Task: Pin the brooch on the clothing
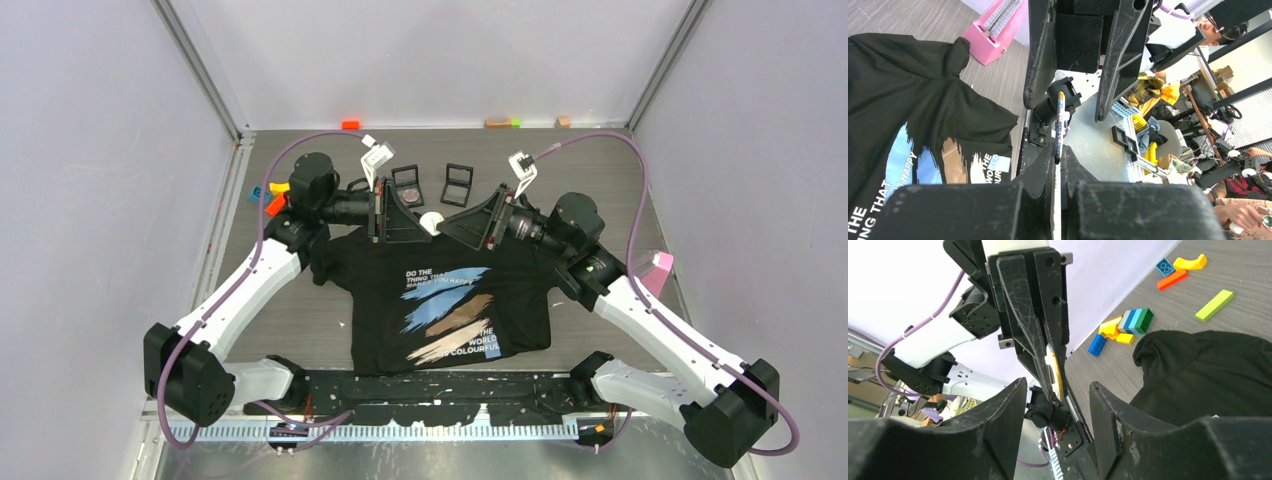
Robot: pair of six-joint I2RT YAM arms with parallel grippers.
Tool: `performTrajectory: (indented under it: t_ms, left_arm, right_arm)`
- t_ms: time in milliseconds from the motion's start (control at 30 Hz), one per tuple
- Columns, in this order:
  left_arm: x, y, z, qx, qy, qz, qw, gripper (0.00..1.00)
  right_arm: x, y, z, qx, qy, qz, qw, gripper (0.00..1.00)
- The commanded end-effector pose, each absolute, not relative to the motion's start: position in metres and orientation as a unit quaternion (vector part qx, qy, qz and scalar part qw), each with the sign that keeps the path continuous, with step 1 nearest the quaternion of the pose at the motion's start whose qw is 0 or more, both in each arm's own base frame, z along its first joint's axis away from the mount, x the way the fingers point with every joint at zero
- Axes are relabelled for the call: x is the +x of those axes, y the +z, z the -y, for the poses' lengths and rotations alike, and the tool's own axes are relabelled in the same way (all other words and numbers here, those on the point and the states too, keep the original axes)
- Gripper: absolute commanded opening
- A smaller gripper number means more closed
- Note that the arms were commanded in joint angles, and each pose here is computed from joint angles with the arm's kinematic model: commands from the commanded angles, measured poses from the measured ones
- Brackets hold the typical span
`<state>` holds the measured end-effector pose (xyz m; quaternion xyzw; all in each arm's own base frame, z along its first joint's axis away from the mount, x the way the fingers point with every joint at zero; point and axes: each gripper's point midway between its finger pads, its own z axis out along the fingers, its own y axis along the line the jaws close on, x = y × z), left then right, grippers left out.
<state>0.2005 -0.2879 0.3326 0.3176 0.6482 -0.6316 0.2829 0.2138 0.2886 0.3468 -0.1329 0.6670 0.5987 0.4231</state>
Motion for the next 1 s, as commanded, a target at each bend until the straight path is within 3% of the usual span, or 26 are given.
performTrajectory:
  t_ms: [0,333,633,667,767,800,867,967]
  left_arm:
    - [0.192,0.35,0.285,0.344,-0.637,-0.618,0.305,0.0]
    - [0.19,0.351,0.285,0.348,-0.64,-0.614,0.304,0.0]
    - [0.187,0.353,0.285,0.353,-0.646,-0.607,0.3,0.0]
    - [0.187,0.354,0.285,0.353,-0.646,-0.607,0.299,0.09]
    - [0.186,0.354,0.284,0.355,-0.644,-0.609,0.299,0.46]
    - [0.187,0.354,0.284,0.355,-0.642,-0.61,0.301,0.53]
    - [0.187,0.353,0.283,0.355,-0.639,-0.612,0.301,0.57]
    - [0.186,0.353,0.283,0.357,-0.638,-0.613,0.3,0.56]
  right_arm:
    - [0.213,0.383,-0.284,-0.138,0.614,-0.615,0.475,0.53]
    - [0.214,0.383,-0.291,-0.147,0.623,-0.615,0.46,0.35]
    - [0.214,0.384,-0.292,-0.155,0.62,-0.613,0.465,0.07]
    - [0.215,0.384,-0.291,-0.158,0.615,-0.614,0.469,0.02]
    - [0.217,0.378,-0.287,-0.157,0.597,-0.631,0.47,0.01]
    - [0.218,0.375,-0.286,-0.16,0.59,-0.637,0.47,0.0]
    - [0.215,0.373,-0.284,-0.169,0.585,-0.642,0.466,0.0]
    - [0.208,0.373,-0.284,-0.191,0.59,-0.644,0.447,0.0]
